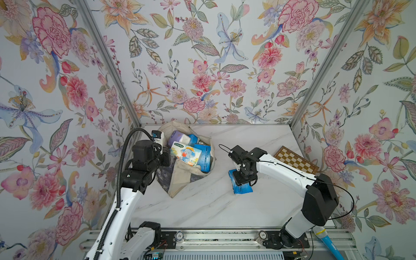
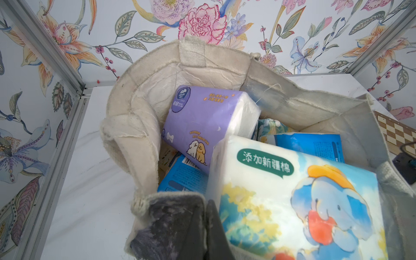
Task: Put tissues into the canvas bag
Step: Pick up the pack of facial tissues from the center of the board, then place the pack of facial tissues in the canvas bag.
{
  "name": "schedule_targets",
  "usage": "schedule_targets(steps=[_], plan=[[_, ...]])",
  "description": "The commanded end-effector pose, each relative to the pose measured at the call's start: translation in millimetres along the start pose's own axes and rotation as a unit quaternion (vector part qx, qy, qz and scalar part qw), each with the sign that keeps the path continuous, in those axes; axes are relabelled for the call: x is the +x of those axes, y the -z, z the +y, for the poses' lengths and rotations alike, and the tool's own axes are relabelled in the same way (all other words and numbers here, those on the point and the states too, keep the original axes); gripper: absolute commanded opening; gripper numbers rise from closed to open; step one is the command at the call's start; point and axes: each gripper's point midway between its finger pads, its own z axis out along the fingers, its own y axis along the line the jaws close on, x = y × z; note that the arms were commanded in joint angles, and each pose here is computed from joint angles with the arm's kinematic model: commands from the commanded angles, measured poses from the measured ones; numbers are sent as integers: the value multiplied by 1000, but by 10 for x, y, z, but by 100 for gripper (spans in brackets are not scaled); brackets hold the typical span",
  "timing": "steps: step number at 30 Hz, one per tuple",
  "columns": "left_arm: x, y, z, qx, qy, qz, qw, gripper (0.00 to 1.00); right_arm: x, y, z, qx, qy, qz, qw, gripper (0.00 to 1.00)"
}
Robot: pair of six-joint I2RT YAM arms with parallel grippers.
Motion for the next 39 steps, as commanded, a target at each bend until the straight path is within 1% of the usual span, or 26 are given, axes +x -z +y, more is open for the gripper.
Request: schedule_targets(steps=[1, 12, 18, 21, 29, 32, 34, 38, 39], plan=[[-170, 19, -38, 2, 3, -22, 1000, 0, -239, 246, -94, -2, 4, -50, 999, 53], [-194, 3, -13, -6, 5, -18, 1000, 0, -850, 763, -390, 15, 0, -143, 990, 52], [-194, -1, -4, -8, 5, -15, 1000, 0, -1209, 1131, -407, 19, 16, -202, 979, 52], [-219, 8, 0, -10, 6, -17, 1000, 0, -1415, 1376, -368, 15, 27, -241, 970, 51], [-237, 13, -1, -10, 8, -18, 1000, 0, -1920, 2047, -227, 9, 56, -344, 937, 51], [-231, 2, 7, -13, 9, -16, 1000, 0, -2109, 2322, -107, -5, 68, -390, 918, 51], [-218, -21, 23, -16, 10, -14, 1000, 0, -2238, 2451, 9, -16, 79, -420, 904, 50], [-220, -60, 29, -17, 12, -9, 1000, 0, -2431, 2570, 250, -42, 102, -453, 884, 50], [-226, -61, 22, -16, 12, -10, 1000, 0, -2433, 2606, 450, -57, 120, -460, 878, 50]])
